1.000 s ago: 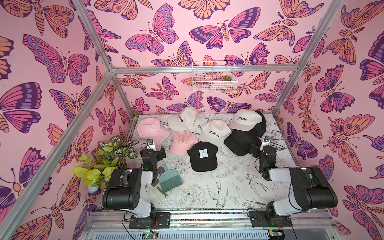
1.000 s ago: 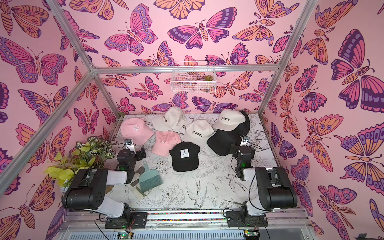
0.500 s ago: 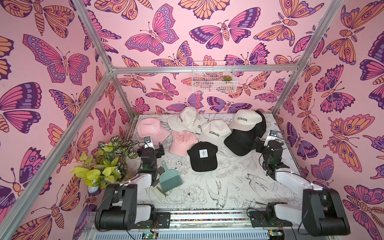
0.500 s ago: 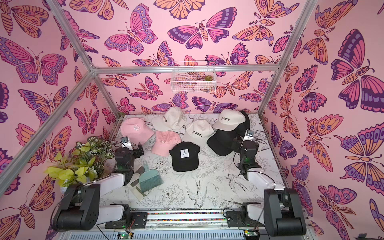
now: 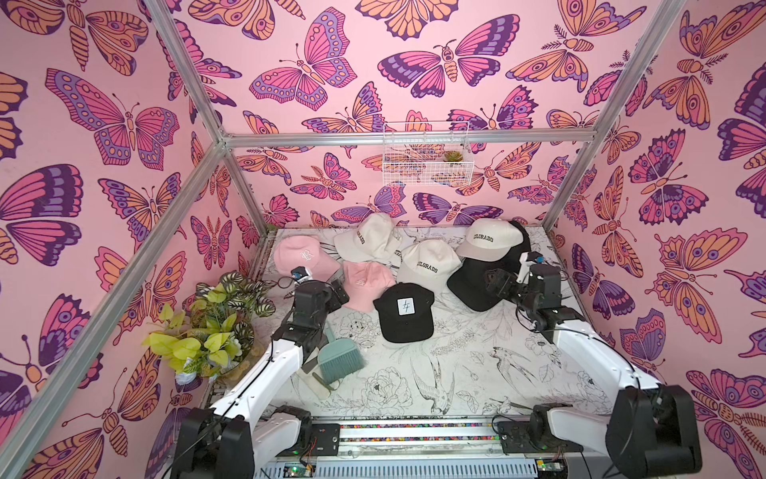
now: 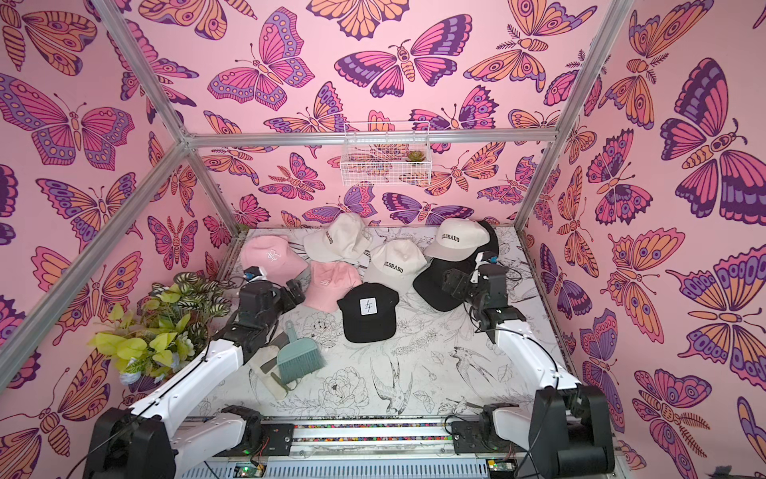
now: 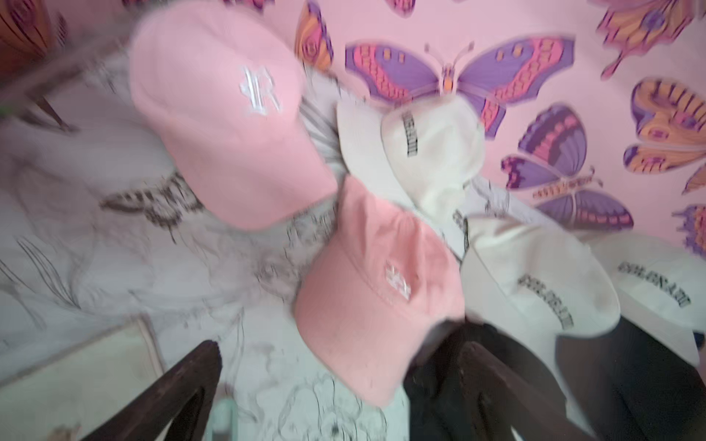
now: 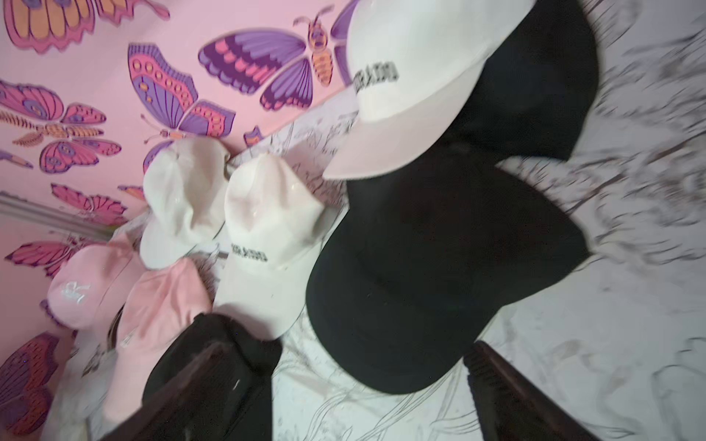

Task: Stack the baseball caps by color
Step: Pick up the baseball cap from the center of the board.

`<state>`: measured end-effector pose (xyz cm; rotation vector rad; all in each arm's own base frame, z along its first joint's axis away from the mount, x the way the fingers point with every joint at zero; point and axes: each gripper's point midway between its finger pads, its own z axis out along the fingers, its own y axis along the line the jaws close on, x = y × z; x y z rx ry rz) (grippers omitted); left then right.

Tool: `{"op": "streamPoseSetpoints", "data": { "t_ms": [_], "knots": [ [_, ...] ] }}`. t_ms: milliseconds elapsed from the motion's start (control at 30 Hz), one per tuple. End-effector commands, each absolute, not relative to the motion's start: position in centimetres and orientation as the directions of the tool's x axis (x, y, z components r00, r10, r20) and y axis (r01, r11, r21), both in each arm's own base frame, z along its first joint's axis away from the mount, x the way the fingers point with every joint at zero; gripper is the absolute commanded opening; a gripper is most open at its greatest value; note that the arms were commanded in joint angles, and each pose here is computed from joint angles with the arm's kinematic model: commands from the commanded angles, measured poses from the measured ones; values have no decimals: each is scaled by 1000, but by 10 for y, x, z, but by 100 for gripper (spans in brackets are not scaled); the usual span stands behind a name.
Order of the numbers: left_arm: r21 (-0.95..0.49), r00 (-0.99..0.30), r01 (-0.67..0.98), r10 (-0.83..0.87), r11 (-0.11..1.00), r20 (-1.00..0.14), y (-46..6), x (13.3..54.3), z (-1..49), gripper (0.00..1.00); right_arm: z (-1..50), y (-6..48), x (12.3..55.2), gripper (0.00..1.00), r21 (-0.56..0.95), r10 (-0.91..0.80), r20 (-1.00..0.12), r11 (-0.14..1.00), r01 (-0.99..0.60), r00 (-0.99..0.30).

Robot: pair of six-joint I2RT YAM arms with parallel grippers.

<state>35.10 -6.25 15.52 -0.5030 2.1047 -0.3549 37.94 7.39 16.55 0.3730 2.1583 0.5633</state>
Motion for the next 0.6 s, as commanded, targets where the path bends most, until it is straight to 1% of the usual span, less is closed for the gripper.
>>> {"op": "streamPoseSetpoints", "data": {
  "t_ms": [0,133,300,433,500,567],
  "knots": [
    [-521,-675,-192,-497,832,-546,-102,329,138,100,167,127,374,99,573,383,-578,819,-24,-720],
    [-617,-789,-119,-451,778,-417,-146,312,131,100,154,176,377,99,533,225,-560,835,-139,-797],
    [-677,-900,-31,-315,735,-302,-202,290,124,100,124,226,377,99,524,19,-472,810,-263,-881],
    [-662,-936,-38,-260,748,-239,-222,276,103,100,104,262,372,99,478,-195,-417,784,-396,-888],
    [-661,-946,-44,-244,749,-213,-225,269,95,100,96,275,375,99,435,-271,-405,783,-445,-873],
    [-665,-956,-37,-220,746,-194,-227,264,91,100,89,283,383,99,407,-304,-404,785,-468,-863]
  ]
}}
